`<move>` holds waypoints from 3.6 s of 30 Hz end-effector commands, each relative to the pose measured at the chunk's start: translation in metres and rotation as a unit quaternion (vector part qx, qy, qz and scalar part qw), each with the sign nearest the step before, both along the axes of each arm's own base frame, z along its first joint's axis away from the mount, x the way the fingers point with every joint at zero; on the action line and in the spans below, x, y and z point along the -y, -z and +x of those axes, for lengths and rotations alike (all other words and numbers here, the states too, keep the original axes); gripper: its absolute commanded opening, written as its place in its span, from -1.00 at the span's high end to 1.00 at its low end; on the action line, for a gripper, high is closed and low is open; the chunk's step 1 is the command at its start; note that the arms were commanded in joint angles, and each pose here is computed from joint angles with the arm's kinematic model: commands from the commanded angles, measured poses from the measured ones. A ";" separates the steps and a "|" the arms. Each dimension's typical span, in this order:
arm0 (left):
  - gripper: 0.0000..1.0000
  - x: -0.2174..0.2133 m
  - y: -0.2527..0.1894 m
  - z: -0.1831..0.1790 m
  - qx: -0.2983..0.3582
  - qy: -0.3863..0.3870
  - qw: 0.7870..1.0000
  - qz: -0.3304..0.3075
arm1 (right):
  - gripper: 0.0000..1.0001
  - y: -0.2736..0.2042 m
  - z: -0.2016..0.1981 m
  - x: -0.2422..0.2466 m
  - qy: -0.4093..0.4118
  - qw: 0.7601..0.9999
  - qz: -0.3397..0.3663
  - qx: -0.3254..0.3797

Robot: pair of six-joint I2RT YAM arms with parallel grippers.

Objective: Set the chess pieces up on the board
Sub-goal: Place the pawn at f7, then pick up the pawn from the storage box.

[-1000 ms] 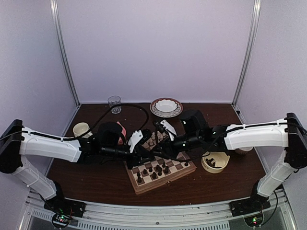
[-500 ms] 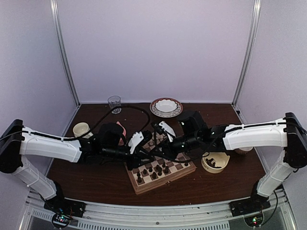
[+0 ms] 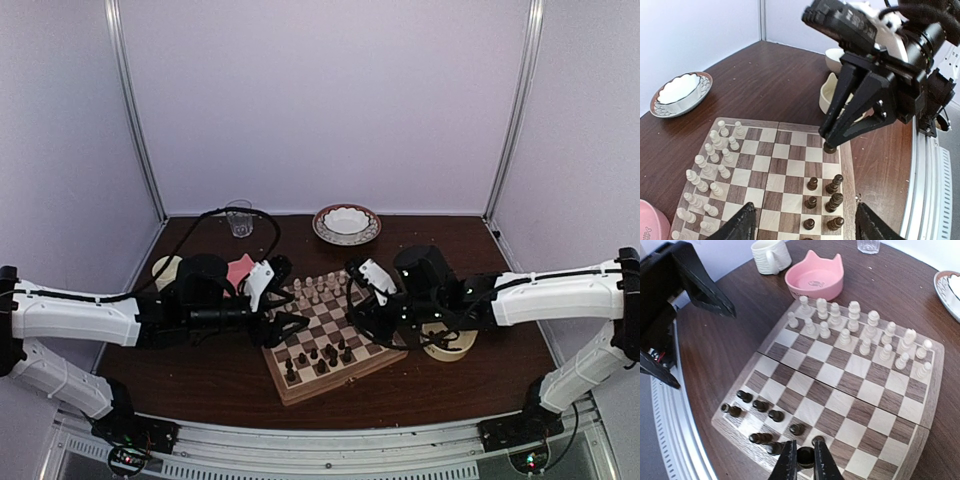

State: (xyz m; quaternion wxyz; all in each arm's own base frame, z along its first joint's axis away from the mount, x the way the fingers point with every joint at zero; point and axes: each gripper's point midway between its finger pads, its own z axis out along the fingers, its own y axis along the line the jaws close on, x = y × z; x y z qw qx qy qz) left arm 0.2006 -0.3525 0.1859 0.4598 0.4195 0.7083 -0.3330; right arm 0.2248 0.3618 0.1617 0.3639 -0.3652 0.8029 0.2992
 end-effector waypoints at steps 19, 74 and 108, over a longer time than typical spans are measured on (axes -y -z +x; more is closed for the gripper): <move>-0.36 -0.005 -0.001 0.015 0.012 -0.047 0.999 -0.005 | 0.97 0.084 0.024 0.022 0.086 0.992 -0.071 -0.062; -0.38 0.002 -0.001 0.010 0.002 -0.025 1.000 -0.005 | 0.71 0.094 0.032 0.014 0.073 0.991 -0.093 -0.070; -0.38 0.002 0.001 0.009 -0.003 -0.023 1.000 0.001 | 0.28 0.000 0.029 0.088 0.180 0.982 -0.037 0.044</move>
